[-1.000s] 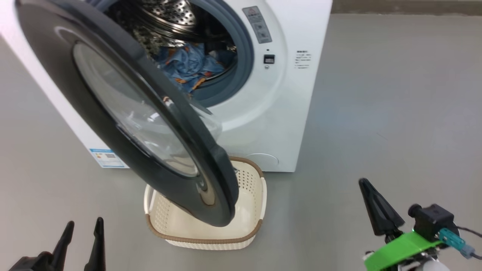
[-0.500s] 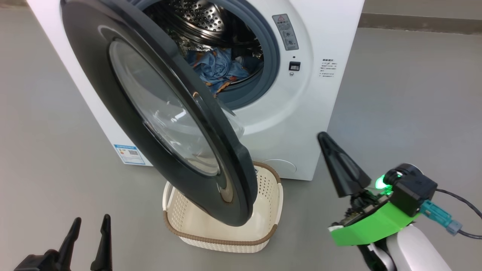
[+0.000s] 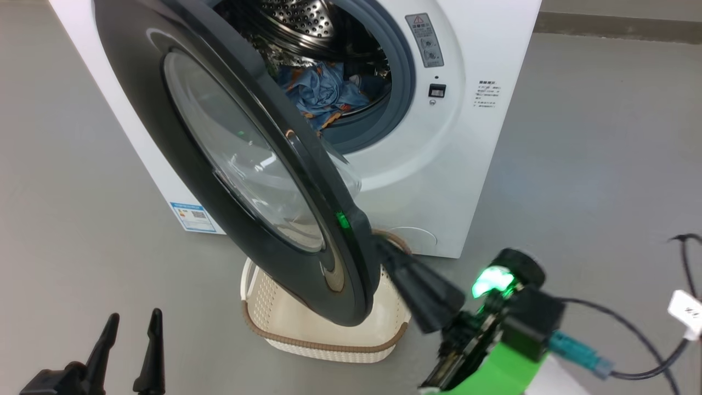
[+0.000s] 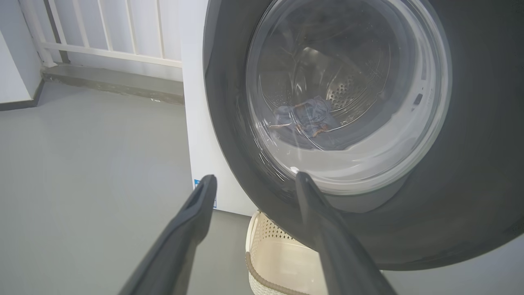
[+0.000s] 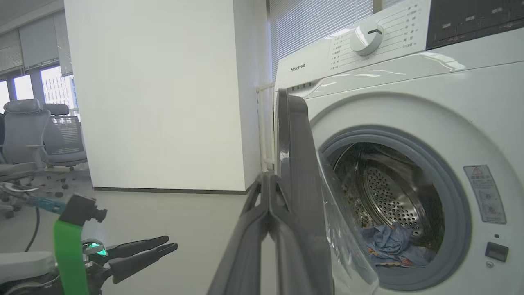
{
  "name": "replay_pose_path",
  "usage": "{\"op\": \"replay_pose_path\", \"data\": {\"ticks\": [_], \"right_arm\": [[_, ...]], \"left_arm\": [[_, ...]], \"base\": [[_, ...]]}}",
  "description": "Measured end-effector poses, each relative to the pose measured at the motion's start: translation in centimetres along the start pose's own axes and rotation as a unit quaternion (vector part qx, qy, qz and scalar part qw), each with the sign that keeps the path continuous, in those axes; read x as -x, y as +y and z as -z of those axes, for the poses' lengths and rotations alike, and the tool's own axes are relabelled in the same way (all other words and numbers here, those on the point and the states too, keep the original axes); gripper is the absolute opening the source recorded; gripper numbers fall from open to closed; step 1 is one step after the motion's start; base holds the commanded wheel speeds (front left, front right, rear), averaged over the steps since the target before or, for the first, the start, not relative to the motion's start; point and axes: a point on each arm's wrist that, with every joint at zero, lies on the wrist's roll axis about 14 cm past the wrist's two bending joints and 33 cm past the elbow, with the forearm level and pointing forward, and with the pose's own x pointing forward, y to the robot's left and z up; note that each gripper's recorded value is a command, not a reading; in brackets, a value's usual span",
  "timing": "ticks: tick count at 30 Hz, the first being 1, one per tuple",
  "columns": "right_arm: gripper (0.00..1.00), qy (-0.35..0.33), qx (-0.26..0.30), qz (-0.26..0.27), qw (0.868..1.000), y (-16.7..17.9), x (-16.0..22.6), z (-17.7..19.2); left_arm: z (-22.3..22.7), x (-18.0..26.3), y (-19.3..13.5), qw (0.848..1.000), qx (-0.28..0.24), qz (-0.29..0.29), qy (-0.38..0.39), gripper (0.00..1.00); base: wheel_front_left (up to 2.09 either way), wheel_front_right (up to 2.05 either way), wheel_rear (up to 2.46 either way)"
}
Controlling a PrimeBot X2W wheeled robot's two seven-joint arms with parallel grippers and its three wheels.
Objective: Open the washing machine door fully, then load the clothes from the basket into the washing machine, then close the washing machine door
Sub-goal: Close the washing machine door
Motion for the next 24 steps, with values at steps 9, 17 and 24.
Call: {"op": "replay_pose_path", "data": {"ticks": [9, 17, 24], "right_arm": [[0.0, 0.071, -0.034, -0.047, 0.996, 3.0, 0.9, 4.7], [0.0, 0.139, -0.069, -0.049, 0.987, 3.7, 2.6, 8.9], [0.0, 0.18, -0.079, -0.034, 0.98, 2.8, 3.7, 11.6]], "left_arm": [[0.4, -0.1, 0.2, 1.0, 0.0, -0.005, 0.006, 1.0], [0.8, -0.2, 0.3, 1.0, 0.003, -0.009, 0.012, 1.0], [1.2, -0.5, 0.2, 1.0, 0.006, -0.012, 0.018, 1.0]], "base": [[0.0, 0.0, 0.0], [0.0, 0.0, 0.0], [0.0, 0.0, 0.0]]}}
